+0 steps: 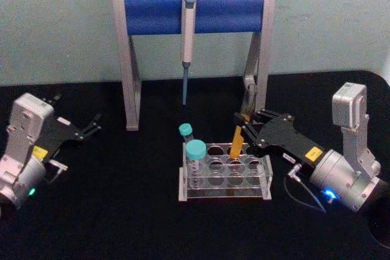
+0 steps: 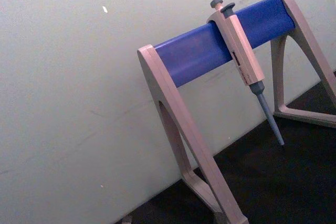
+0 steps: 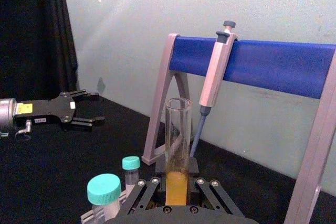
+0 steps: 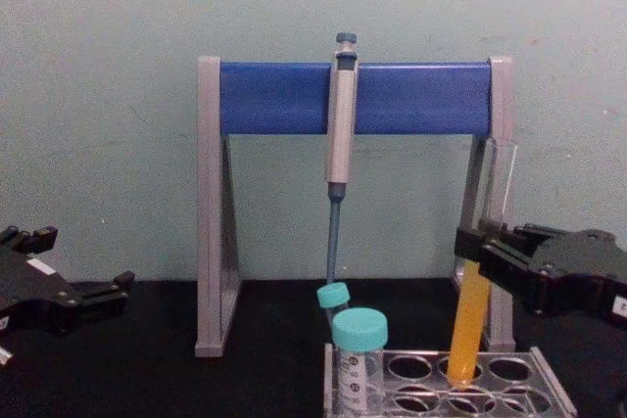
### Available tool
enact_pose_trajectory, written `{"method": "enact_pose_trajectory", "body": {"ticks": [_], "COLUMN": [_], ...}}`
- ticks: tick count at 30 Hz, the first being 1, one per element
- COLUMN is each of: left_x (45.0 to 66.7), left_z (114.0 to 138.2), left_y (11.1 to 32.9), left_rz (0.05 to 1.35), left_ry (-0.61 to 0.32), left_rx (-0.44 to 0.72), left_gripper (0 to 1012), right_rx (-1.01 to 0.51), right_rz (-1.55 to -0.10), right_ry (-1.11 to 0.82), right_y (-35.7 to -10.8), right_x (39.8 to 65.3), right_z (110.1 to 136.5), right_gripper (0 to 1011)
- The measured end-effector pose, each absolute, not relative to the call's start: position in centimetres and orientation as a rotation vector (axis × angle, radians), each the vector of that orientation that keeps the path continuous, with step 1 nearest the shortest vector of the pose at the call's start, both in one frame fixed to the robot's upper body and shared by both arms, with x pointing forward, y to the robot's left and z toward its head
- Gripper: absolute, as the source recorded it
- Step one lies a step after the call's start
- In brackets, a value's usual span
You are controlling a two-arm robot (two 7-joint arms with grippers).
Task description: Pick up the test tube from the test tube rack, shake it, then place it back into the test tube rack.
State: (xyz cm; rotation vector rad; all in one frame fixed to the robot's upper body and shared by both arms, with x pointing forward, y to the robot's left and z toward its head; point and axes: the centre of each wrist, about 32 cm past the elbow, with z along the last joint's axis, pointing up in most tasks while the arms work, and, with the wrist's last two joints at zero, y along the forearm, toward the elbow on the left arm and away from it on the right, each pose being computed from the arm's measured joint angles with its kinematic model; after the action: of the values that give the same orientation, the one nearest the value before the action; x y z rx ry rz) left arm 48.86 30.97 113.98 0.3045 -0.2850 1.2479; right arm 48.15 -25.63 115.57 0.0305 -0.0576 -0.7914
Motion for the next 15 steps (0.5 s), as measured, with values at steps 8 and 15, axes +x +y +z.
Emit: {"method": "enact_pose_trajectory", "body": {"ticks": [8, 15], "left_x": [48.86, 48.86], "left_z": [113.98, 113.98], "left_y": [30.97, 30.97], "left_rz": [1.248, 1.248], "left_ry": [-0.285, -0.285], "left_rx": [0.305, 0.304], "left_gripper": [1001, 1001], "right_rx": [0.027, 0.021], "right_rz": [-0.786, -0.784], "right_ry": [-0.057, -0.056], "right_y": [-25.68, -25.69], "right_x": [48.3, 48.34], "right_z": [115.27, 115.02], "right_gripper": [226, 226]}}
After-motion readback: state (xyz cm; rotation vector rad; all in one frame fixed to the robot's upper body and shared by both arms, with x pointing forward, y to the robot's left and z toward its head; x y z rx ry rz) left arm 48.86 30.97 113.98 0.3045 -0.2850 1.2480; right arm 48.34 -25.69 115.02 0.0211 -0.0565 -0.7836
